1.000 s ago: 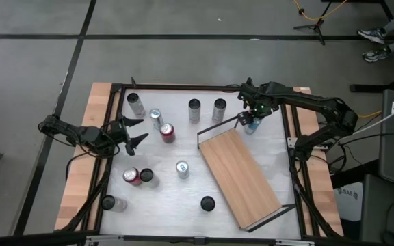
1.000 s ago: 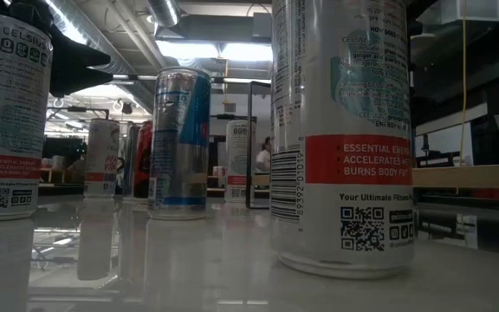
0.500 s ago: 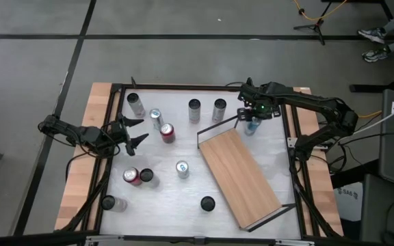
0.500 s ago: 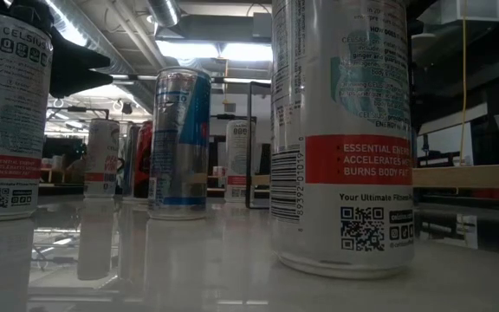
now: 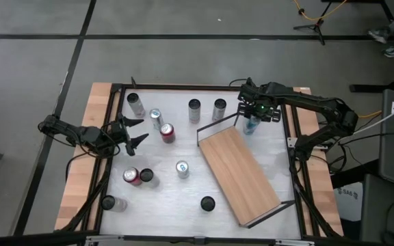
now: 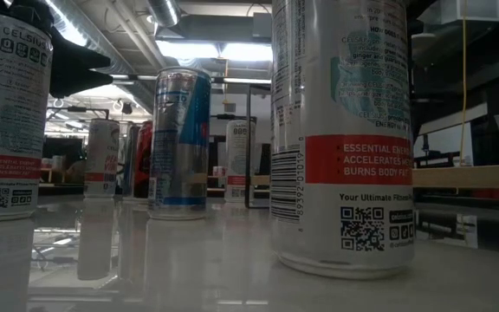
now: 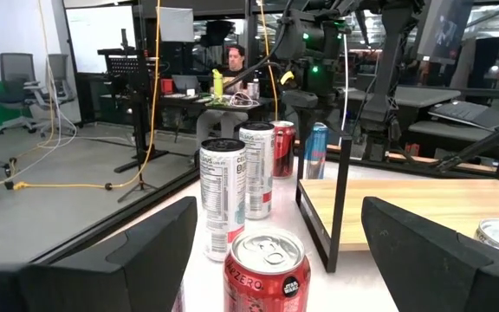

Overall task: Place canned beverage on shelf
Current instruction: Put the blue soda can on the shelf

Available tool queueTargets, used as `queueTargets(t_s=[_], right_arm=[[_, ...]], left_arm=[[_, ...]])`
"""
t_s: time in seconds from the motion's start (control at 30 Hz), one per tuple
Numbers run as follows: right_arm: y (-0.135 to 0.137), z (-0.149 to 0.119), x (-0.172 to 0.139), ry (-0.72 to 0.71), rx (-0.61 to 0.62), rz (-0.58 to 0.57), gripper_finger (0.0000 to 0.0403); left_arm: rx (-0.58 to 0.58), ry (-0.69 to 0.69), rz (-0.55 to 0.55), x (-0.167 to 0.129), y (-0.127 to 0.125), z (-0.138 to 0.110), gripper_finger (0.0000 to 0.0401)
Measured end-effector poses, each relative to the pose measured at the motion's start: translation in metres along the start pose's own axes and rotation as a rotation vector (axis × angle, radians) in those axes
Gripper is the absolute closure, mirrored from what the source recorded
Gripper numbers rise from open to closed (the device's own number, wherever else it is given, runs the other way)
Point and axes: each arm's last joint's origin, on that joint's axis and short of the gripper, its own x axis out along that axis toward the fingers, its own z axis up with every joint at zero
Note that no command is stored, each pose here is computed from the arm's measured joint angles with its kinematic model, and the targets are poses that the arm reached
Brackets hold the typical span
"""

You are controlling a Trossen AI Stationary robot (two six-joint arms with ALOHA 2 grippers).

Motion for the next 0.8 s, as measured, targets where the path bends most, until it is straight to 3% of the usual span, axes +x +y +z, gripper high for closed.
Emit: queueTargets(t_s=[0.67, 0.8], right_arm=[[0.0003, 0.0, 0.0002, 0.011, 0.002, 0.005, 0.0168], [0.0004, -0.0001, 0.0004, 0.014, -0.004, 0.008, 0.0147]], left_arm=[[0.0, 0.0, 0.0, 0.0, 0.0, 0.0001, 0.0079], [0.001, 0.0, 0.0, 0.0, 0.0, 0.0001, 0.0079]])
